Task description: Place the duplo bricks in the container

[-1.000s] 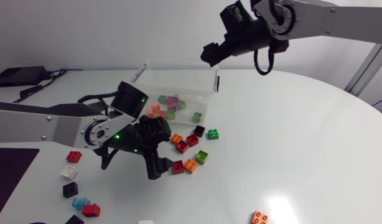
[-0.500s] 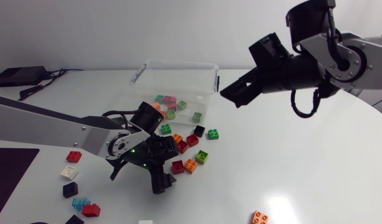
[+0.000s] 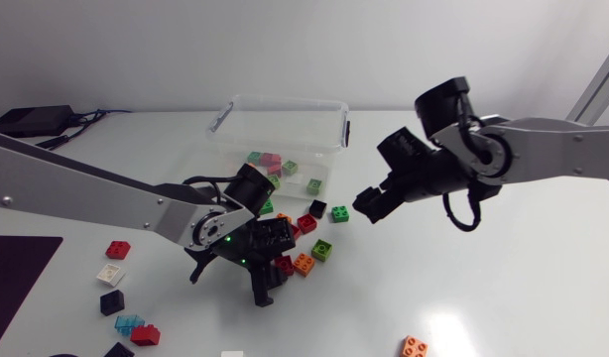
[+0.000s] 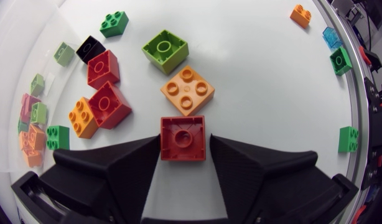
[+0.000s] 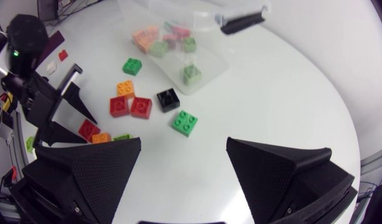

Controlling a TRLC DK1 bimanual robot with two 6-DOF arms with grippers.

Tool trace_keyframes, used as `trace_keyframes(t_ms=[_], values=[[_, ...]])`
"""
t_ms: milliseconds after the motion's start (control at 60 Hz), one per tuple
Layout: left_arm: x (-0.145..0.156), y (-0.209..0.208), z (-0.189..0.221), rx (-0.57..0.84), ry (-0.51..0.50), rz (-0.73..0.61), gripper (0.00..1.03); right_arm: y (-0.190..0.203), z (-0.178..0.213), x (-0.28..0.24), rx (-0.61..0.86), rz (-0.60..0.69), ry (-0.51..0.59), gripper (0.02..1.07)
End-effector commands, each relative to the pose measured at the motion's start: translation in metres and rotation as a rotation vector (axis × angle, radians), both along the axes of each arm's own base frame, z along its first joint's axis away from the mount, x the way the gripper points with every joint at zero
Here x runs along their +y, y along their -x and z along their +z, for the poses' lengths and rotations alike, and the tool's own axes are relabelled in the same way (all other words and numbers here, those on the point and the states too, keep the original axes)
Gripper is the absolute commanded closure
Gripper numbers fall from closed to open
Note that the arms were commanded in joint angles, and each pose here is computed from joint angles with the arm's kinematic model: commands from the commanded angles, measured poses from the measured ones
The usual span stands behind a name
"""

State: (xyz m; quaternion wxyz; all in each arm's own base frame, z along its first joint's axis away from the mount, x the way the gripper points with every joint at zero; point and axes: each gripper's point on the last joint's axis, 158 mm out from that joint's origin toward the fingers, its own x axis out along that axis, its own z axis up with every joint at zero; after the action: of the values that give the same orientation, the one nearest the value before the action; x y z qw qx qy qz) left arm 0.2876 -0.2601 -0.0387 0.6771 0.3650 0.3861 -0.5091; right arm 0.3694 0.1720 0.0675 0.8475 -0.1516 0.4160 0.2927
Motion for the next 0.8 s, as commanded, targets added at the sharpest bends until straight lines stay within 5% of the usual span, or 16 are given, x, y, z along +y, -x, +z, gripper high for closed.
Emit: trace_keyframes(t_ms=[0,50,383,783], values=[[-0.001,0.000,-0.005,0.019,-0.005,0.015,0.86,-0.008,-0.022,0.008,0.043,-0.029,0.014,0.08],[0.000,0.001,-0.003,0.016,-0.003,0.016,0.95,-0.012,-0.032,0.010,0.057,-0.041,0.030,0.08],[0.005,0.001,0.037,-0.028,0.030,0.028,0.96,-0.034,-0.072,0.028,0.123,-0.108,0.082,0.09],[0.023,-0.030,0.124,-0.178,0.135,0.120,0.96,-0.052,-0.097,0.032,0.156,-0.157,0.116,0.24]])
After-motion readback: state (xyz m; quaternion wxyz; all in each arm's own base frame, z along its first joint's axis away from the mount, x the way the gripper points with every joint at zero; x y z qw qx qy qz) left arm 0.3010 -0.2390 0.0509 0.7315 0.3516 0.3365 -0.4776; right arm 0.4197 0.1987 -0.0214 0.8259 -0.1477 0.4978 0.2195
